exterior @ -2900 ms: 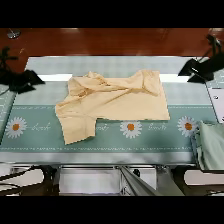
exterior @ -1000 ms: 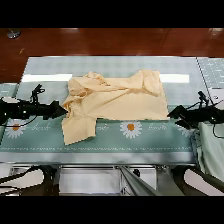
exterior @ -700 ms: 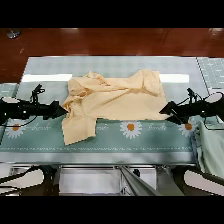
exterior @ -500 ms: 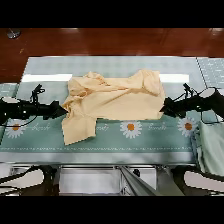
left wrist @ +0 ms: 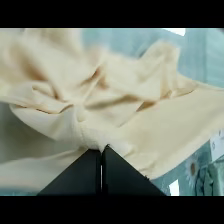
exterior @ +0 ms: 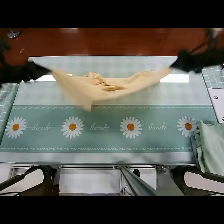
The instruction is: Fold the shirts.
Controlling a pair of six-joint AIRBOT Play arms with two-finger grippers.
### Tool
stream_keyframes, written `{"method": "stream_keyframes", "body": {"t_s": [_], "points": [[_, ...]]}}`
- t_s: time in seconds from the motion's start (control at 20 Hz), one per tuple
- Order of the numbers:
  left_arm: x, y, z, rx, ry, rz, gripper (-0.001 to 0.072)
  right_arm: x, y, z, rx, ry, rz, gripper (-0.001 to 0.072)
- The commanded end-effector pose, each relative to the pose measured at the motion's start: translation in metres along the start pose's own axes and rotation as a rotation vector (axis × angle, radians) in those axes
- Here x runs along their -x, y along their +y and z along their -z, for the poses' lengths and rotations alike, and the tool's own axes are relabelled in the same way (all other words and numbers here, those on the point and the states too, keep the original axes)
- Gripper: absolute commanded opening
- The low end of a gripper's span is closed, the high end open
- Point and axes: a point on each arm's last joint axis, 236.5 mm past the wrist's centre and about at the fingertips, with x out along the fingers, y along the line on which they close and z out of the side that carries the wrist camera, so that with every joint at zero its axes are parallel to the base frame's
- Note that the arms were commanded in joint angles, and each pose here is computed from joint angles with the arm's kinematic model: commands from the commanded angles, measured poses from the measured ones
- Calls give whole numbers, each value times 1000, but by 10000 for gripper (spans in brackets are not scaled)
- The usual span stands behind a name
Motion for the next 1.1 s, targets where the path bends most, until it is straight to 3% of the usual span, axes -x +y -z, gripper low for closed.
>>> {"method": "stream_keyframes", "body": {"t_s": [0.0, 0.1, 0.2, 0.35, 0.45, 0.7, 0.9, 1.05], "points": [[93, -146, -103, -314, -331, 91, 16, 131, 105, -73, 248, -303, -70, 37], [148, -207, -116, -511, -447, 28, 15, 202, 154, -71, 364, -444, -96, 37], [199, -236, -115, -621, -542, -139, 15, 255, 171, -54, 434, -554, -46, 37], [276, -249, -100, -672, -695, -451, 15, 326, 177, -15, 503, -678, 90, 37], [313, -264, -77, -701, -772, -579, 15, 365, 185, 18, 539, -744, 132, 37], [367, -294, -22, -805, -849, -676, 15, 408, 198, 81, 575, -800, 147, 37], [350, -254, -12, -774, -687, -701, 15, 364, 166, 108, 494, -593, 169, 37], [289, -194, -14, -698, -493, -734, 15, 300, 140, 114, 418, -390, 123, 37]]}}
